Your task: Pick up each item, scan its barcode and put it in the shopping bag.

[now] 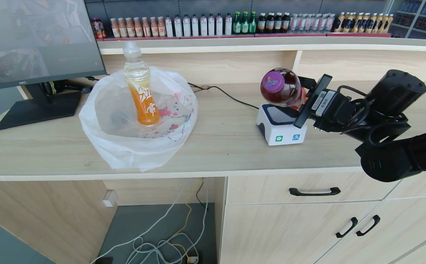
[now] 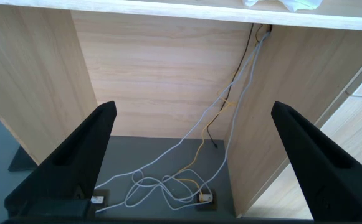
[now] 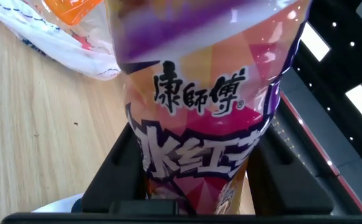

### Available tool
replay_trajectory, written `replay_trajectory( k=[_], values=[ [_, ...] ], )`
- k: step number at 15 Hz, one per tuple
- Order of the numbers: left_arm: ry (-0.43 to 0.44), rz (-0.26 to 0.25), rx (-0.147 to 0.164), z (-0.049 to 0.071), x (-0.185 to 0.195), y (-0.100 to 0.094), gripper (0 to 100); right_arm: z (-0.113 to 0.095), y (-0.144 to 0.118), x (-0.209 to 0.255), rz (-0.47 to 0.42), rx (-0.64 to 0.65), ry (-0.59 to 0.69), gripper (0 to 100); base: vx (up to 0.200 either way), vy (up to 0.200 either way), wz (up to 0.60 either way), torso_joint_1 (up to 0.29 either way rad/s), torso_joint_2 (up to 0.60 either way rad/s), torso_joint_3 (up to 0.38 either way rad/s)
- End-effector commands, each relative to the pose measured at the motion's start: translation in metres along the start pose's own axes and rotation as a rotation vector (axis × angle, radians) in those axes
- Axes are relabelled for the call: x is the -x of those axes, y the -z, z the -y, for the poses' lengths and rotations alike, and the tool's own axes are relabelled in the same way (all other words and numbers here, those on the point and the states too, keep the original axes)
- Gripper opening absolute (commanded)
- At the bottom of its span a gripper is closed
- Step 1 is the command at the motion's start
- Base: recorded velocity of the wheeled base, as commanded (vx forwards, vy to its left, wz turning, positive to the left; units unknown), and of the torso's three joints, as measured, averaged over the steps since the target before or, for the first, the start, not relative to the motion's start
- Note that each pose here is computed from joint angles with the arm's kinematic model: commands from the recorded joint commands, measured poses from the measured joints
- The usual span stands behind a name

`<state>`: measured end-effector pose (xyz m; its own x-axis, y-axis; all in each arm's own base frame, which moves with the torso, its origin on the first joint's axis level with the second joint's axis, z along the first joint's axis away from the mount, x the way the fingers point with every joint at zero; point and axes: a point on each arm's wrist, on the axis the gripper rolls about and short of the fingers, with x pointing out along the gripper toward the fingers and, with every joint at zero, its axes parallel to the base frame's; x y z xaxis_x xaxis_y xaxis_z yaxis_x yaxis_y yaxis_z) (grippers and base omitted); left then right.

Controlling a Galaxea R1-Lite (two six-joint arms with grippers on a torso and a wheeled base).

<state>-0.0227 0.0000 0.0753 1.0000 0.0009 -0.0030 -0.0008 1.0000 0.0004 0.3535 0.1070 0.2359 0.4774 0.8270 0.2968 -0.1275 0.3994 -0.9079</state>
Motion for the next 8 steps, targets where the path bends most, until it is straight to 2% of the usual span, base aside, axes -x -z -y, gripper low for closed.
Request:
replay_trajectory(
  k=[1,8],
  values=[
    [-0.001,0.000,0.000,0.0000,0.0000,0.0000,100,-0.0012,0.0025,0.0014,-0.005,-0.001,-0.004,0,0.000,0.000,0.00,0.000,0.00,0.000],
    [-0.001,0.000,0.000,0.0000,0.0000,0.0000,100,-0.0064,0.0059,0.0049,-0.023,-0.013,-0.020,0,0.000,0.000,0.00,0.000,0.00,0.000]
  ],
)
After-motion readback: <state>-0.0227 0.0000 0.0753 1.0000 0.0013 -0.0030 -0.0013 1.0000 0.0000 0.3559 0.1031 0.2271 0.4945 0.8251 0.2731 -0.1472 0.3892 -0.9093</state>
